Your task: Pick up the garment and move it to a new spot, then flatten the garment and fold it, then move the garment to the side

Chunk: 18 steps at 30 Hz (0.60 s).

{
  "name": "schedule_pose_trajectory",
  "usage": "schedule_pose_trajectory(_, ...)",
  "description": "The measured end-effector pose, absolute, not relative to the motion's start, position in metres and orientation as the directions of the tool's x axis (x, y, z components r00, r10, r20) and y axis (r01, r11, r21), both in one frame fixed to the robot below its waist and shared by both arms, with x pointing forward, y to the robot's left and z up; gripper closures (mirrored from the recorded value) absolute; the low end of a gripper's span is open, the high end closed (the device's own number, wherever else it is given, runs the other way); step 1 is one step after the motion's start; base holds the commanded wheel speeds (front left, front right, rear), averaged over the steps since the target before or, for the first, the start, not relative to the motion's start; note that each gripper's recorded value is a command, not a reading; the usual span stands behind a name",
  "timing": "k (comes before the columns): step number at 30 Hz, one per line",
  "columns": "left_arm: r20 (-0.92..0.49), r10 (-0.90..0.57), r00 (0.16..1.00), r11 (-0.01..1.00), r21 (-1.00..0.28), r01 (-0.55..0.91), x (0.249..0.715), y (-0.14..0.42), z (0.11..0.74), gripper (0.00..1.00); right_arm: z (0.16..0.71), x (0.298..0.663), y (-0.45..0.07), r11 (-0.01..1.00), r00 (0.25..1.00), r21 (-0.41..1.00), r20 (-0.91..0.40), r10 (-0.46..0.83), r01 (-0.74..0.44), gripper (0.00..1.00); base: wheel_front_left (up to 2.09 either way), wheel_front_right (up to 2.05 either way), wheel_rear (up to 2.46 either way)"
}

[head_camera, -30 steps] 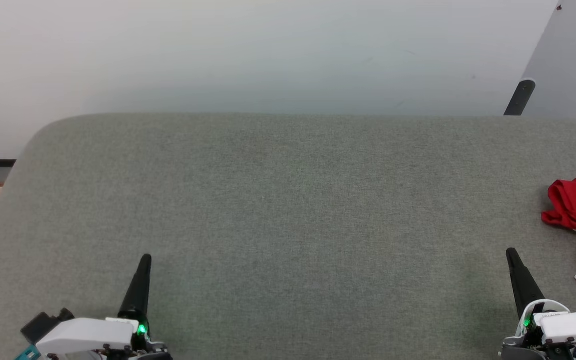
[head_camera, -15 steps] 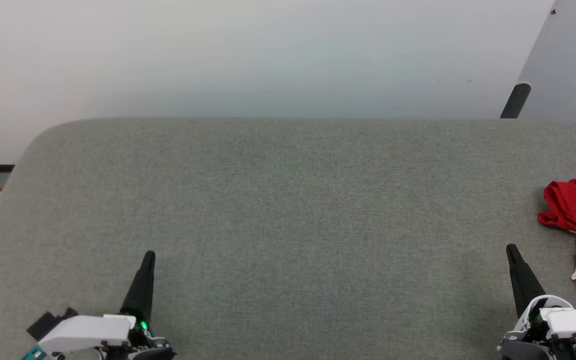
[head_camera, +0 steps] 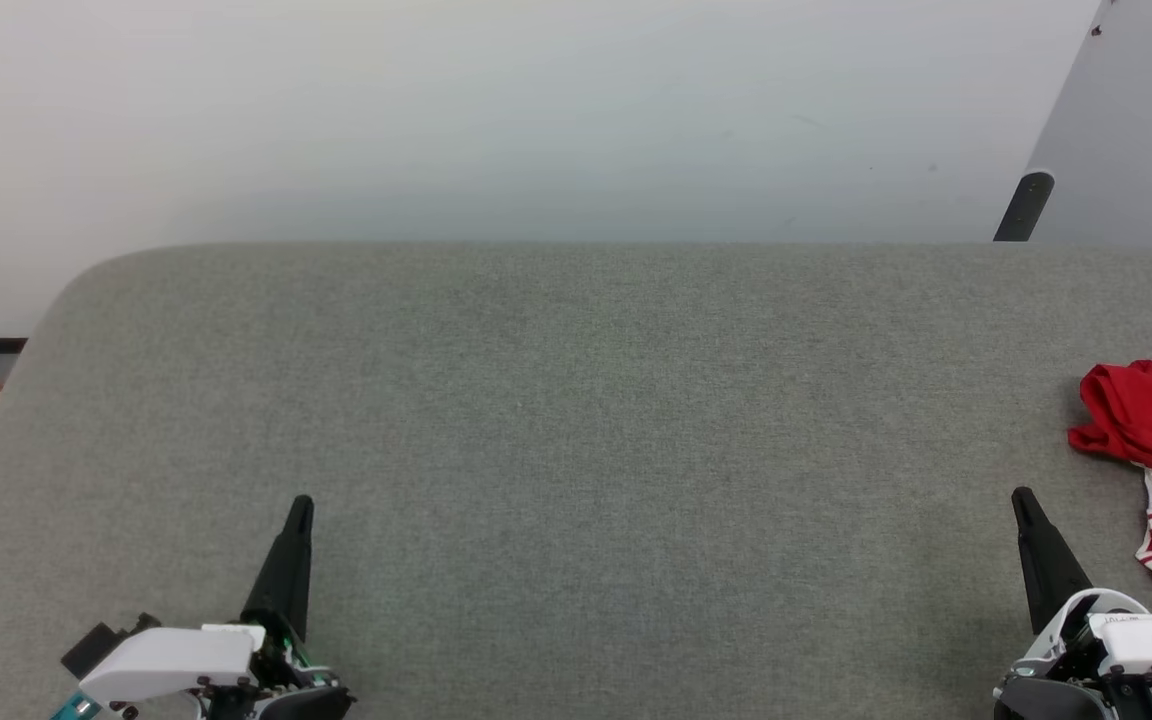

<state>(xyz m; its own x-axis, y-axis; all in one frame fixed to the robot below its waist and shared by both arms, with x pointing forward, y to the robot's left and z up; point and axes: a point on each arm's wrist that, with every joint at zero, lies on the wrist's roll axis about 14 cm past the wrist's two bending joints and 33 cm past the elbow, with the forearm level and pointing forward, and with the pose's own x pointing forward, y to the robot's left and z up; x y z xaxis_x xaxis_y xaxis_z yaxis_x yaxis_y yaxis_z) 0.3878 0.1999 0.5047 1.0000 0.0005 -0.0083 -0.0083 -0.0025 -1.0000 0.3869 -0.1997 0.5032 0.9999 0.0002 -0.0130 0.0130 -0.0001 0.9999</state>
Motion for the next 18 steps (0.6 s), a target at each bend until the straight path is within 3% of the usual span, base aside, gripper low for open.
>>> schedule_pose_trajectory(18,-0.008,0.0,1.0,-0.006,-1.0,-0.008,0.3877,0.1998,0.5046,1.0,0.5058,0.3887,-0.1995,-0.002,1.0,1.0,-0.006,0.002,0.006,1.0,0.0,0.0,0.0)
